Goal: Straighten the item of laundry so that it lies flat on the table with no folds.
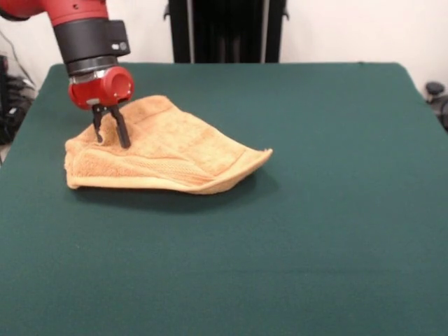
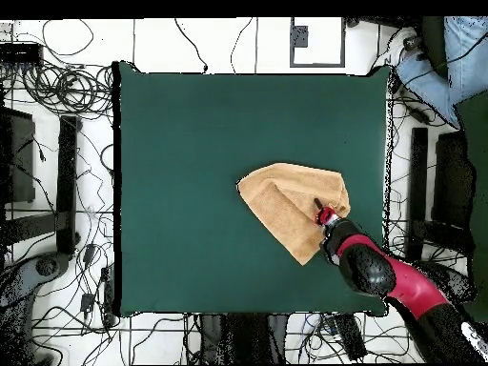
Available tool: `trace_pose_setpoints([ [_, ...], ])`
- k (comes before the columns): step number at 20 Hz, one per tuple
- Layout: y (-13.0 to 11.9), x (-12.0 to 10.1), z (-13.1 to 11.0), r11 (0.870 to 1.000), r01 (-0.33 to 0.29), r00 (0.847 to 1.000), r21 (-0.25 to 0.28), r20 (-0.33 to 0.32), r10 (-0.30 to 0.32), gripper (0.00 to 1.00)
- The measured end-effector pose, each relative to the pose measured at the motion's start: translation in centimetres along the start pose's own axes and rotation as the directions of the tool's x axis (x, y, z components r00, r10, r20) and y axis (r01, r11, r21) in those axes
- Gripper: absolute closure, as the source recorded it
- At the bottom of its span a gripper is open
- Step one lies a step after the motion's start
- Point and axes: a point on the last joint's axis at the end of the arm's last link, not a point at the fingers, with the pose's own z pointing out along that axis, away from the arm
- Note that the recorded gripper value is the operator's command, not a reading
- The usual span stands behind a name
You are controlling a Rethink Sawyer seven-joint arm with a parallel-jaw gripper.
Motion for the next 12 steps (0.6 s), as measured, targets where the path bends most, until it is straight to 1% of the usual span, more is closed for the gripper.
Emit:
trace_pose_setpoints([
  [3, 0.1, 0.0, -0.1, 1.000, 0.003, 1.000, -0.002, 0.000, -0.003, 0.00],
  [5, 0.3, 0.1, -0.1, 1.000, 0.025, 1.000, 0.004, 0.001, -0.025, 0.00],
  [6, 0.9, 0.4, -0.1, 0.995, 0.097, 0.995, 0.025, 0.008, -0.097, 0.00],
  [7, 1.1, 0.6, -0.1, 0.991, 0.127, 0.992, 0.034, 0.012, -0.127, 0.00],
  [8, 1.8, 1.0, -0.2, 0.981, 0.190, 0.981, 0.048, 0.027, -0.191, 0.00],
  [9, 2.5, 1.3, -0.2, 0.966, 0.252, 0.966, 0.064, 0.041, -0.255, 0.00],
  [10, 3.5, 1.6, -0.2, 0.949, 0.309, 0.948, 0.071, 0.063, -0.313, 0.00],
  [12, 5.8, 2.0, -0.2, 0.909, 0.410, 0.902, 0.078, 0.112, -0.417, 0.00],
])
